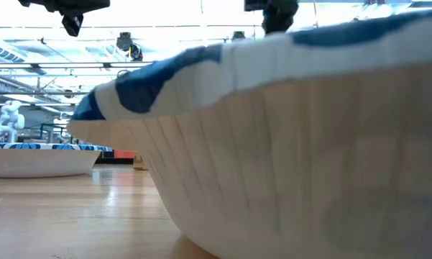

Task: Place and stack bowls onto a shelf
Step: Put the blue patterned bowl on the shelf

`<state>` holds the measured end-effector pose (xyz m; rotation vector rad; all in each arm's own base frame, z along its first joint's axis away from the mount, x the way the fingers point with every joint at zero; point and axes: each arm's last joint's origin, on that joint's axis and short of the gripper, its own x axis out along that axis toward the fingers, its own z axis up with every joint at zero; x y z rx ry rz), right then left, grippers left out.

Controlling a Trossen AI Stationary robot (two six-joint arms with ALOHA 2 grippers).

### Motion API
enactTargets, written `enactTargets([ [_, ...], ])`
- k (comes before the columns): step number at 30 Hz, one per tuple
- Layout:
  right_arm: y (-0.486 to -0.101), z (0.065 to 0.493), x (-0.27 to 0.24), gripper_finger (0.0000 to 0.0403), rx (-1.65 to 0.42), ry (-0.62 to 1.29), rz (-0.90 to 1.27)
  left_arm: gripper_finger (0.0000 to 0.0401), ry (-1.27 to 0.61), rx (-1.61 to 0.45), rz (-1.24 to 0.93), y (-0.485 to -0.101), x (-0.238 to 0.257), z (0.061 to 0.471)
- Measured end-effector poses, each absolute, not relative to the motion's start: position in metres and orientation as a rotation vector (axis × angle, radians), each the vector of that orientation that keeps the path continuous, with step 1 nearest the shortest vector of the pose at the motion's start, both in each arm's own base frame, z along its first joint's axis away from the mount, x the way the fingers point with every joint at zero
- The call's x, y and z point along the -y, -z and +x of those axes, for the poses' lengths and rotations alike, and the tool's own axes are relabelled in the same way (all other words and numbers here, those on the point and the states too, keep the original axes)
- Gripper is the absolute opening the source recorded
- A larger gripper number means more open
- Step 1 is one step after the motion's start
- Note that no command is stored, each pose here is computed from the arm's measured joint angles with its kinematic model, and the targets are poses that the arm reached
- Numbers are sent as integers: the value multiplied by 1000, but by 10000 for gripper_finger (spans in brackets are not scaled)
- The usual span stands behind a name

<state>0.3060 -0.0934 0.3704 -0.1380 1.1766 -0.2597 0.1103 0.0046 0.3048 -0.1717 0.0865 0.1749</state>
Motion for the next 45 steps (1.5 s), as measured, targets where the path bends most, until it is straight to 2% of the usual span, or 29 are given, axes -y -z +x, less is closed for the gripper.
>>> enactTargets([
  [17,-292,344,158,0,-1367,149,-50,6,-187,-85,-169,-305,-5,110],
  [30,-259,341,200,0,-1431,155,48,6,-192,-85,-169,-305,-5,110],
  [45,-207,325,202,0,-1532,118,88,6,-203,-84,-168,-305,-5,110],
])
